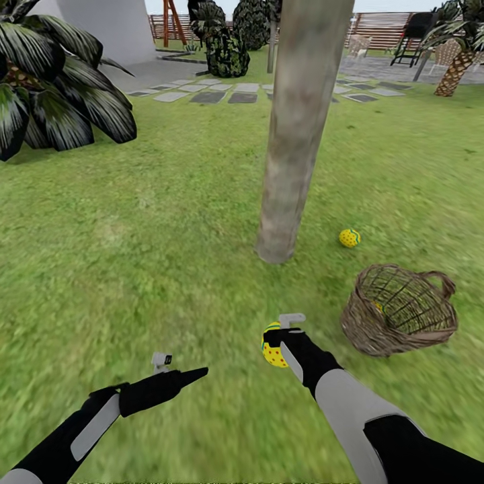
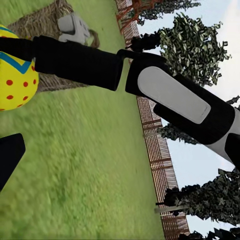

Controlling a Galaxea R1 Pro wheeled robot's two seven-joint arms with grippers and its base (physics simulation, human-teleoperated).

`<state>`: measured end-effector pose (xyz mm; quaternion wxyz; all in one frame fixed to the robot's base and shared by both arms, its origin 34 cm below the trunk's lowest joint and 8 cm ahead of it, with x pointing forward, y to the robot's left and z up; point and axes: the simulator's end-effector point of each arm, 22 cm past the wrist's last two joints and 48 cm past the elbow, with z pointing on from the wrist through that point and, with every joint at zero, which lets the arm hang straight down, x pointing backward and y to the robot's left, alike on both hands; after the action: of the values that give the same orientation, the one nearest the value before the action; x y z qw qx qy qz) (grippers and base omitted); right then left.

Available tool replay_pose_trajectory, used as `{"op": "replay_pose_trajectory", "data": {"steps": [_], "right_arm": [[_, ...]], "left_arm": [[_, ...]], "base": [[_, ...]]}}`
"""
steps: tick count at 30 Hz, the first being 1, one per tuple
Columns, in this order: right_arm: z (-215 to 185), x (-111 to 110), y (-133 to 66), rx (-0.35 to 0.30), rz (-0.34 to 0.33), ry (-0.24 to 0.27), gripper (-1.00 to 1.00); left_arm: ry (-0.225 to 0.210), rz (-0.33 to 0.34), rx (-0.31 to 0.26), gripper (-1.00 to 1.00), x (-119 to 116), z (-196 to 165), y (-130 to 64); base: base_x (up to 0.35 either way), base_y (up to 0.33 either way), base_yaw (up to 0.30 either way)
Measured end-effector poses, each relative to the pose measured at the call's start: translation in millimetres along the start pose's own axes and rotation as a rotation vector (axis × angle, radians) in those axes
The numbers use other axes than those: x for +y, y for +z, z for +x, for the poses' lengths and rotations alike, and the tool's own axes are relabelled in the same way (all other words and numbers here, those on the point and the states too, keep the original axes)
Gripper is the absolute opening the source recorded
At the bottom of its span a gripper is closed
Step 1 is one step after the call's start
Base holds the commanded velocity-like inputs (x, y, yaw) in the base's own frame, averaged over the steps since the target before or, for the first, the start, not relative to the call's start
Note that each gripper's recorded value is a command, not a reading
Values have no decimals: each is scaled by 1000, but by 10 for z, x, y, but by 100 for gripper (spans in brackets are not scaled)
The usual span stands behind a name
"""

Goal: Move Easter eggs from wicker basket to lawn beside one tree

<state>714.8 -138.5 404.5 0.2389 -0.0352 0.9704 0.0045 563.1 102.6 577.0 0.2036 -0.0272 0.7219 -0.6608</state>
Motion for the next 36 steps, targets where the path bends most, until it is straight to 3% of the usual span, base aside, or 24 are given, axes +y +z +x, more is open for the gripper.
{"op": "replay_pose_trajectory", "data": {"steps": [36], "right_arm": [[774, 29, 812, 55, -3, 0, -100]], "left_arm": [[-53, -26, 4, 100, 941, 454, -32]], "base": [[0, 0, 0]]}}
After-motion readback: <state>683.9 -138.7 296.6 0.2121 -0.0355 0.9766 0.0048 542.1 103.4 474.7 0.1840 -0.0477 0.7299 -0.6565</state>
